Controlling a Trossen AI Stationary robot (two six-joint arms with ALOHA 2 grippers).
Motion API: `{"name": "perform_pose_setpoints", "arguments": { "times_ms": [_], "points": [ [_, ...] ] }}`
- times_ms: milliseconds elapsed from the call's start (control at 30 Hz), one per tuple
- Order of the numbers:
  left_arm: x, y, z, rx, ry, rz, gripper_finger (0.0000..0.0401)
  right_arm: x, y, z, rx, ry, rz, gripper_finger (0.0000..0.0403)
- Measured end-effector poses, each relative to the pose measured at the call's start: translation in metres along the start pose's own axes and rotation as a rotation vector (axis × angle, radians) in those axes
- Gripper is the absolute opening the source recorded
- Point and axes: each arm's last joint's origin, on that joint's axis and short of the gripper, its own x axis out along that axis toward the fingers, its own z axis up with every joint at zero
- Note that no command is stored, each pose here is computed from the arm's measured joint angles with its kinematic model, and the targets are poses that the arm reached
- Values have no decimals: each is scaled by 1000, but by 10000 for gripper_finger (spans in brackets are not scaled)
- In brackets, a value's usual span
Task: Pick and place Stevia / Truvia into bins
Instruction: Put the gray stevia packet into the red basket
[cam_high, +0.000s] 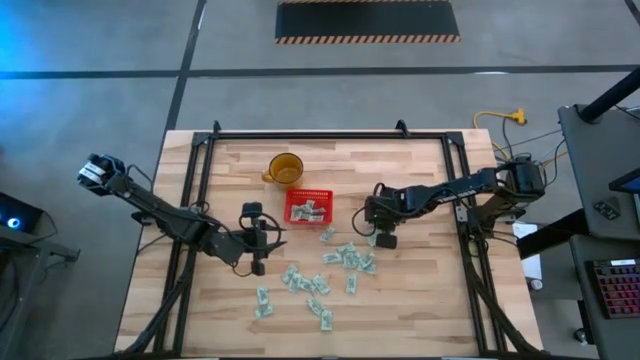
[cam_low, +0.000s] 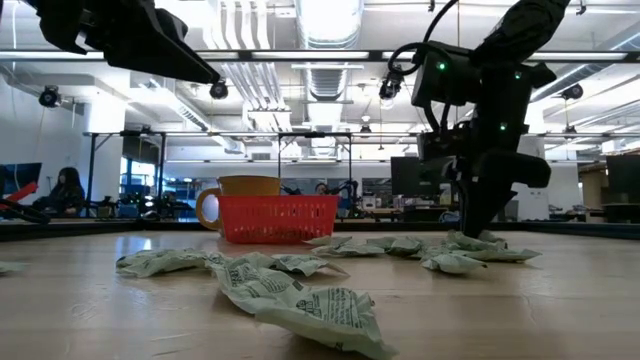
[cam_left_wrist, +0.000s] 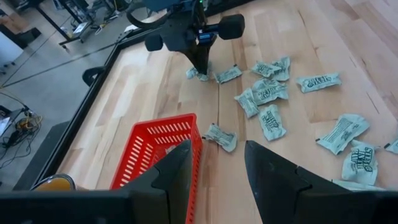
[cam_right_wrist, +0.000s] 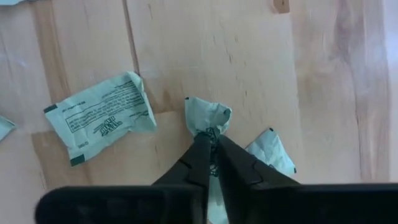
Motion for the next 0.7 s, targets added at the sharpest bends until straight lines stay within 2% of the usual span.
{"name": "perform_pose_setpoints", "arguments": {
  "times_ms": [200,433,567,700],
  "points": [
    [0,0,-3,10,29,-1,132,-4,0,6,-33,-21,0,9],
    [-2,1,-22,-34,193,0,132,-13,0,19,-72,-74,-1,9],
    [-4,-1,-31,-103,296,-83,132,-20,-1,30,-96,-124,-68,9],
    [-5,-4,-36,-191,372,-175,132,-28,-3,47,-143,-246,-163,9]
  ]
}}
